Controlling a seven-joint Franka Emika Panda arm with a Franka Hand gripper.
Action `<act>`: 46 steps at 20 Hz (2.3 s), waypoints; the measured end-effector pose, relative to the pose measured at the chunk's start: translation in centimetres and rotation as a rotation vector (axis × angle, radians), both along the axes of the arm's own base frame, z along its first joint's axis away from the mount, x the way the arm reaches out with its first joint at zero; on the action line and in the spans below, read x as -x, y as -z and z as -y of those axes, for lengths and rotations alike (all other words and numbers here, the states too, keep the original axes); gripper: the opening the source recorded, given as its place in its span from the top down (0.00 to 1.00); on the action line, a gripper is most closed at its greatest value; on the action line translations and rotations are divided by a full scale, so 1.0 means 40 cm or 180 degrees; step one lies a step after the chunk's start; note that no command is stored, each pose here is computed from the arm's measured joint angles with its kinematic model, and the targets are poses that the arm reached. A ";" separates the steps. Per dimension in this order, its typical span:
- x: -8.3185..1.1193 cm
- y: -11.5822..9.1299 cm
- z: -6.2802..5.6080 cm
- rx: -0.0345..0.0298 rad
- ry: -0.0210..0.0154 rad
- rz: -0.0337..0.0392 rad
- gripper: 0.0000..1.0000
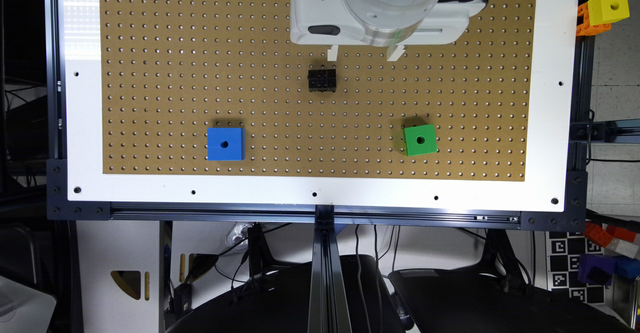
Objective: Pick up green block.
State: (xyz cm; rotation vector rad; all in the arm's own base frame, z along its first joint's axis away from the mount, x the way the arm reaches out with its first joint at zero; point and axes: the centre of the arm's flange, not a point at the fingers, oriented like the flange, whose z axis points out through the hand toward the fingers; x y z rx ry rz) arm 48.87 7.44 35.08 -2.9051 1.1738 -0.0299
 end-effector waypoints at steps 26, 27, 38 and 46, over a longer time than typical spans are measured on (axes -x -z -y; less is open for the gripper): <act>-0.249 0.034 -0.245 -0.0196 0.0000 0.0089 0.00; -0.249 0.039 -0.245 -0.0196 -0.0001 0.0078 0.00; -0.257 0.137 -0.250 -0.0216 0.0004 -0.0004 0.00; -0.274 0.175 -0.301 -0.0280 -0.0008 0.0056 0.00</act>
